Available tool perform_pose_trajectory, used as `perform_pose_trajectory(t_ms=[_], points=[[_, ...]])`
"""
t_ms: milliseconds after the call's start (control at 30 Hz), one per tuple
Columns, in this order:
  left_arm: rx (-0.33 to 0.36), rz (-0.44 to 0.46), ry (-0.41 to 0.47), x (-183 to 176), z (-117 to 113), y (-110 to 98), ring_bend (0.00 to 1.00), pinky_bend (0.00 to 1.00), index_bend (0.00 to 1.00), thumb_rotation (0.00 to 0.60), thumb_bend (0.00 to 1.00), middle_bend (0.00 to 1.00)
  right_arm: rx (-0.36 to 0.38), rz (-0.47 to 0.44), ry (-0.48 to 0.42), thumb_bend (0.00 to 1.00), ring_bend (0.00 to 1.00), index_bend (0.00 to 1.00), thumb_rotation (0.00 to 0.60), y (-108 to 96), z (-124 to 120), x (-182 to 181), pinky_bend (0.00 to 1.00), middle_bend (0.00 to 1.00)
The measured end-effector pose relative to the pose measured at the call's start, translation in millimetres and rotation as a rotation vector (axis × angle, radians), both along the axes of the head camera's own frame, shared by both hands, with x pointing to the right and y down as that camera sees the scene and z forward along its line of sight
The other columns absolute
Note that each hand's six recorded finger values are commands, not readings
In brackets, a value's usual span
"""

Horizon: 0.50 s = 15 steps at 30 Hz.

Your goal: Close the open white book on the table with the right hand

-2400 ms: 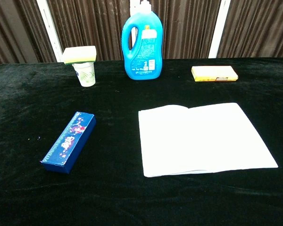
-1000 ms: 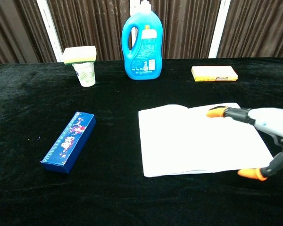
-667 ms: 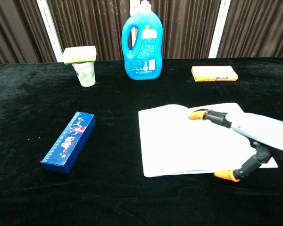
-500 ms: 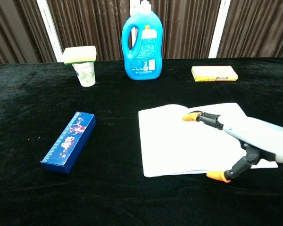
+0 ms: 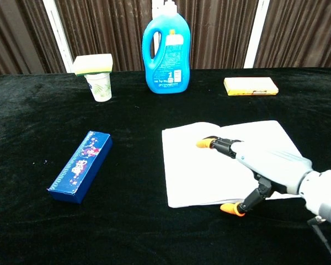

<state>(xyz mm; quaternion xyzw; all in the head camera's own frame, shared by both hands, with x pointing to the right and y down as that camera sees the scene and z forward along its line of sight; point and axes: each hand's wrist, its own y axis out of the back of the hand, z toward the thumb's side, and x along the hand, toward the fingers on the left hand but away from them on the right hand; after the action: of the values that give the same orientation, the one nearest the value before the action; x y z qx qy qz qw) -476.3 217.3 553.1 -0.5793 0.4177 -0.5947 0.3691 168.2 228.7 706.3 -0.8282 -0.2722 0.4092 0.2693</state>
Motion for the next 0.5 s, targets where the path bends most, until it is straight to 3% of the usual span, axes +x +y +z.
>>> perform_pose_trajectory(t_ms=[500], points=[[0.002,-0.007,0.002,-1.1,0.3,-1.4,0.00,0.00,0.00,0.600,0.12,0.00,0.054,0.031,0.022,0.12,0.00,0.00,0.600,-0.4,12.7,-11.9,0.00,0.00]])
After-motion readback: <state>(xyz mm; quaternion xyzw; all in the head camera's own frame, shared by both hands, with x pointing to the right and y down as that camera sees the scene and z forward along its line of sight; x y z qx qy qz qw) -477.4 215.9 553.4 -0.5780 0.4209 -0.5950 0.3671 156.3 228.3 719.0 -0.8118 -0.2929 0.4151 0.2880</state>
